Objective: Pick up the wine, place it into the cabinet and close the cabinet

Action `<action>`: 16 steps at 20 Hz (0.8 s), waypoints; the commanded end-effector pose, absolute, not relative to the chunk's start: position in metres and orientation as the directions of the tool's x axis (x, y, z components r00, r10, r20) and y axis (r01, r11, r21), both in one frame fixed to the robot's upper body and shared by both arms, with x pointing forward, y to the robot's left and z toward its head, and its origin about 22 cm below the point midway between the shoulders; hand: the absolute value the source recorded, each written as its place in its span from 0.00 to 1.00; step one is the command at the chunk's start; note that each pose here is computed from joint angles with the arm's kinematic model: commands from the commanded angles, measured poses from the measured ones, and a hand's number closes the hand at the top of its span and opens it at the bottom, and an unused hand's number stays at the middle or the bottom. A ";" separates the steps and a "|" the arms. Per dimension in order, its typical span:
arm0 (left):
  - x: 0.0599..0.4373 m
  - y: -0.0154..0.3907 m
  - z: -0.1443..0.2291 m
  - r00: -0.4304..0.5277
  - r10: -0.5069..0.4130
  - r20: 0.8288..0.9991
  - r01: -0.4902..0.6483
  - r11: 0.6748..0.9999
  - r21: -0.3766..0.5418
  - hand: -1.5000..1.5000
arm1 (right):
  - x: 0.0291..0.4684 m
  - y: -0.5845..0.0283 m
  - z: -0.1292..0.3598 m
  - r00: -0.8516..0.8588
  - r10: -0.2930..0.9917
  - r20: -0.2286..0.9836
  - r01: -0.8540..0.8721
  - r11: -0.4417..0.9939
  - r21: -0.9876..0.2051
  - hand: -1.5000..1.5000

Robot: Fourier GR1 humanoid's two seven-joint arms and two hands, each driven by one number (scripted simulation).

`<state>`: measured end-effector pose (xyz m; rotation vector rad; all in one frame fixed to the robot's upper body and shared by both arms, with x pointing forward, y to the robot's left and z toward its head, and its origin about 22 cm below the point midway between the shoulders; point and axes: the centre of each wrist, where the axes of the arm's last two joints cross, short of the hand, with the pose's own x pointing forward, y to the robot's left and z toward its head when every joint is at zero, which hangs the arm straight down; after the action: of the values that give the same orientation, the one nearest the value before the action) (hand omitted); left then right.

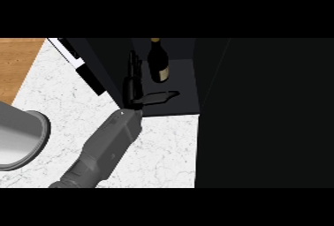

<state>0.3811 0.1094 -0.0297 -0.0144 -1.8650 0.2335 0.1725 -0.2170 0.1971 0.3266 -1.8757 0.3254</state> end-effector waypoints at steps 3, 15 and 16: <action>0.331 0.075 -0.037 -0.280 0.140 0.950 -0.081 0.982 -0.169 0.00 | 0.149 -0.212 0.205 -0.343 -0.086 0.935 -0.349 0.936 -0.043 0.00; 0.241 0.043 -0.013 -0.341 0.197 0.919 -0.044 0.973 -0.225 0.00 | 0.149 -0.236 0.198 -0.342 -0.060 0.938 -0.331 0.942 -0.061 0.00; 0.243 0.037 -0.004 -0.352 0.197 0.915 -0.024 0.975 -0.219 0.00 | 0.153 -0.226 0.208 -0.357 -0.047 0.933 -0.318 0.945 -0.074 0.00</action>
<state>0.2639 0.0455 -0.0167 -0.1119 -1.8915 0.2043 0.1685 -0.2263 0.1944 0.2613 -1.8801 0.2840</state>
